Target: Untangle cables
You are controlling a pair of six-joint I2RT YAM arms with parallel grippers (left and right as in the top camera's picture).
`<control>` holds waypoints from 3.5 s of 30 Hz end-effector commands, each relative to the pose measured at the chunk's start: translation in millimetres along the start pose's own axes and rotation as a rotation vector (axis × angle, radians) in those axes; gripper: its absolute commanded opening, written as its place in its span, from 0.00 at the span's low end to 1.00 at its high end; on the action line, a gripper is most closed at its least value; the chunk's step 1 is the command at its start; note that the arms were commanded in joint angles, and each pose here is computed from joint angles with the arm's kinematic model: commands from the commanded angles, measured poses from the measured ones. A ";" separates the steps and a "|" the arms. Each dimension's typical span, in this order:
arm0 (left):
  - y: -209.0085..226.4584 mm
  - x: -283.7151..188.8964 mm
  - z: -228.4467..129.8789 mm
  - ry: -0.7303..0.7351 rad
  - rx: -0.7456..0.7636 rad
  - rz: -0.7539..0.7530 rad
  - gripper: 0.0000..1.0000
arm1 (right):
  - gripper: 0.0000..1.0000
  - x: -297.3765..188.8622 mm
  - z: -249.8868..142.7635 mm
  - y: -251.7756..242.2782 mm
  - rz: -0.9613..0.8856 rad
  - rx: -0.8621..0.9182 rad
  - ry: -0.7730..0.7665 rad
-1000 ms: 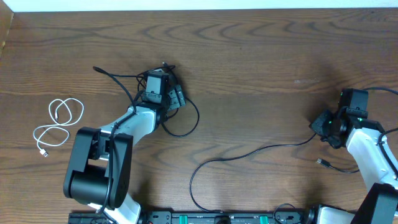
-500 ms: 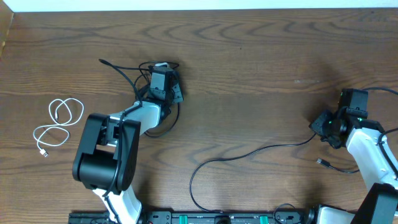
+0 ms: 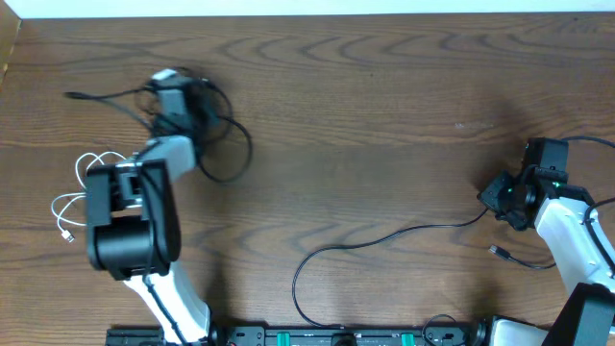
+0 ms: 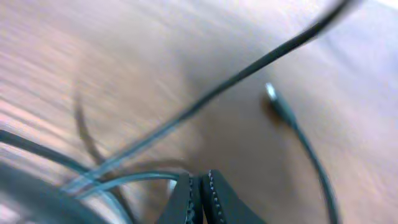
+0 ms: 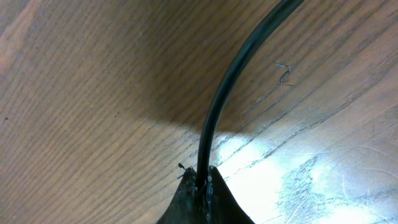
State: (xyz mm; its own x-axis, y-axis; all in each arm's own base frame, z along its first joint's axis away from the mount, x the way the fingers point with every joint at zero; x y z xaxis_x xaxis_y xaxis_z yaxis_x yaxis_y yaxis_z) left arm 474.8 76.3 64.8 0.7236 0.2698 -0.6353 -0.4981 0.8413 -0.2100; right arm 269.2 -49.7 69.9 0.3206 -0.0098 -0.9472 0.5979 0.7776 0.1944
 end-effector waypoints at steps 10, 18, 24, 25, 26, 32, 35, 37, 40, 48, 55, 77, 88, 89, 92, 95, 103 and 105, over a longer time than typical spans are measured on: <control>23.4 20.3 112.4 -0.265 -0.100 -0.041 0.08 | 0.01 0.9 -2.5 1.6 0.000 -0.022 0.009; 25.8 58.0 123.0 -0.238 -0.090 -0.013 0.08 | 0.02 0.7 -8.8 -1.5 -0.015 -0.020 0.040; 50.2 65.1 99.2 -0.094 -0.090 0.065 0.26 | 0.03 0.5 -11.8 -3.0 -0.022 -0.011 0.054; 54.2 64.7 95.3 -0.069 -0.090 0.077 0.28 | 0.03 0.5 -11.8 -3.0 -0.022 -0.011 0.054; 57.8 63.0 91.4 -0.041 -0.090 0.091 0.32 | 0.03 0.5 -11.8 -3.0 -0.022 -0.011 0.054; 54.8 36.9 85.3 0.081 -0.082 0.085 0.97 | 0.04 0.5 -11.8 -3.0 -0.023 -0.012 0.055; 41.2 -2.3 106.5 0.087 -0.082 0.036 0.97 | 0.03 0.6 -13.1 -3.3 -0.022 -0.012 0.061; 37.0 -25.8 121.9 0.063 -0.083 0.026 0.97 | 0.04 0.8 -14.6 -4.1 -0.025 -0.012 0.066; 28.2 -62.4 141.4 0.035 -0.089 -0.018 0.97 | 0.06 1.4 -16.1 -5.0 -0.028 -0.011 0.071; -2.5 -148.5 156.7 0.073 -0.126 -0.236 0.97 | 0.12 1.7 -20.5 -7.4 -0.038 -0.013 0.090; -10.5 -193.0 126.9 0.268 -0.248 -0.303 0.98 | 0.29 1.6 -22.1 -8.1 -0.041 -0.014 0.098; -27.3 -130.6 -55.0 0.403 -0.184 -0.063 0.08 | 0.34 1.6 -22.1 -8.3 -0.042 -0.021 0.098; -10.9 -84.4 -82.5 0.341 -0.171 0.017 0.08 | 0.34 1.6 -21.6 -8.0 -0.040 -0.021 0.095; -10.1 -79.3 -86.9 0.348 -0.169 0.022 0.08 | 0.34 1.6 -21.7 -8.1 -0.041 -0.021 0.096; -7.9 -66.7 -96.7 0.357 -0.166 0.034 0.08 | 0.34 1.6 -22.1 -8.1 -0.041 -0.022 0.098; -5.7 -59.8 -99.8 0.347 -0.163 0.049 0.08 | 0.34 1.6 -21.8 -8.6 -0.044 -0.021 0.096; 12.6 -37.4 -91.8 0.217 -0.161 0.155 0.08 | 0.34 1.6 -21.2 -8.4 -0.044 -0.021 0.093; 15.2 -28.1 -91.6 0.197 -0.176 0.150 0.08 | 0.33 1.7 -21.0 -8.2 -0.043 -0.021 0.092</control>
State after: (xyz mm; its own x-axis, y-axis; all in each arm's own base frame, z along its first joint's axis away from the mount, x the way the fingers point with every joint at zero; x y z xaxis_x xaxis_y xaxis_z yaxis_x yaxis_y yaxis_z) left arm 408.1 22.2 33.6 0.5830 0.2061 -0.7859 -0.6301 0.7254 -0.2772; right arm 250.2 -45.2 63.2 0.2305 0.0123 -0.9730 0.6027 0.7832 0.1526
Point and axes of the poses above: each gripper's point midway between its finger pads, its own x axis out along the fingers, its own y axis along the line the jaws close on, z = x × y, the point moved 4 cm from there along -x, back along the fingers, and after that the axes turned 3 degrees about -x, right-handed, at the moved point
